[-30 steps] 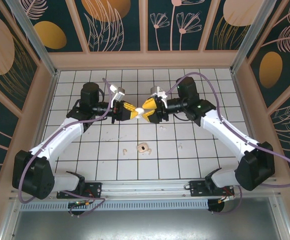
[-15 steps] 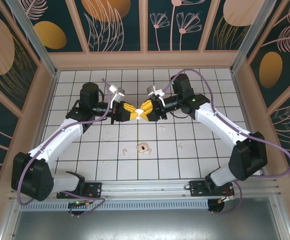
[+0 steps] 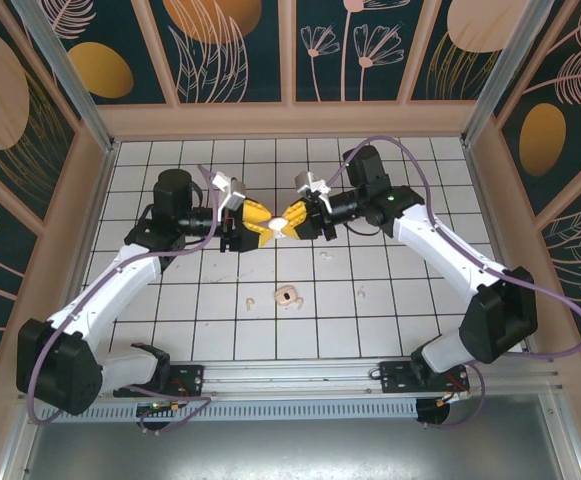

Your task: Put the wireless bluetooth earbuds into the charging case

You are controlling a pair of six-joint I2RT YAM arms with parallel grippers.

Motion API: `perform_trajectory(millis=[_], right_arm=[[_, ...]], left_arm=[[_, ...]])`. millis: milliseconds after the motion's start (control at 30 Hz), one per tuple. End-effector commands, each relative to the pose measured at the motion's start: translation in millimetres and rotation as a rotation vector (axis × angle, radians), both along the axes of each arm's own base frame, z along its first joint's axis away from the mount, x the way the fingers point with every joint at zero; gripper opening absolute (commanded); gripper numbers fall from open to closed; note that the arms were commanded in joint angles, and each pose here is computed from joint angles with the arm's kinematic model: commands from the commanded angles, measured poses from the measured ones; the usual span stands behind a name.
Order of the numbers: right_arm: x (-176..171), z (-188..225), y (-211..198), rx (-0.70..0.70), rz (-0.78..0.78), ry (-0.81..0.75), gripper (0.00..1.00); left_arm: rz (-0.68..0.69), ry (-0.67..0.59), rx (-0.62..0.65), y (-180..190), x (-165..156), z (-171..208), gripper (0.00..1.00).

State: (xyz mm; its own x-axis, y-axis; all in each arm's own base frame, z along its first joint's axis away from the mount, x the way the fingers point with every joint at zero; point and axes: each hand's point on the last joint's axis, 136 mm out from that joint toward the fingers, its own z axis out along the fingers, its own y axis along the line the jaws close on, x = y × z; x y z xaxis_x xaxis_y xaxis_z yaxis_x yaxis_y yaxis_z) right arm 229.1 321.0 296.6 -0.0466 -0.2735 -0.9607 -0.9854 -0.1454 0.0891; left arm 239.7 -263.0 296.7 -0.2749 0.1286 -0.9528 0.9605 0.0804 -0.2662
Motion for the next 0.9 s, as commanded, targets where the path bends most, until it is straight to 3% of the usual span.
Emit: perform_trajectory(millis=[0,633,700,867], right_arm=[[-4,12,-5,0.009,-0.016,-0.109,0.17],[-13,16,21,-0.005,0.044,-0.139,0.17],[-13,17,21,-0.001,0.045,-0.141,0.17],[-13,18,22,0.001,0.042,-0.14,0.17]], left_arm=[[-0.005,-0.1,0.021,4,-6,-3,0.56],[-0.027,-0.106,0.049,4,-9,-15,0.55],[-0.028,-0.103,0.05,4,-9,-16,0.52],[-0.035,-0.108,0.051,4,-10,-16,0.32]])
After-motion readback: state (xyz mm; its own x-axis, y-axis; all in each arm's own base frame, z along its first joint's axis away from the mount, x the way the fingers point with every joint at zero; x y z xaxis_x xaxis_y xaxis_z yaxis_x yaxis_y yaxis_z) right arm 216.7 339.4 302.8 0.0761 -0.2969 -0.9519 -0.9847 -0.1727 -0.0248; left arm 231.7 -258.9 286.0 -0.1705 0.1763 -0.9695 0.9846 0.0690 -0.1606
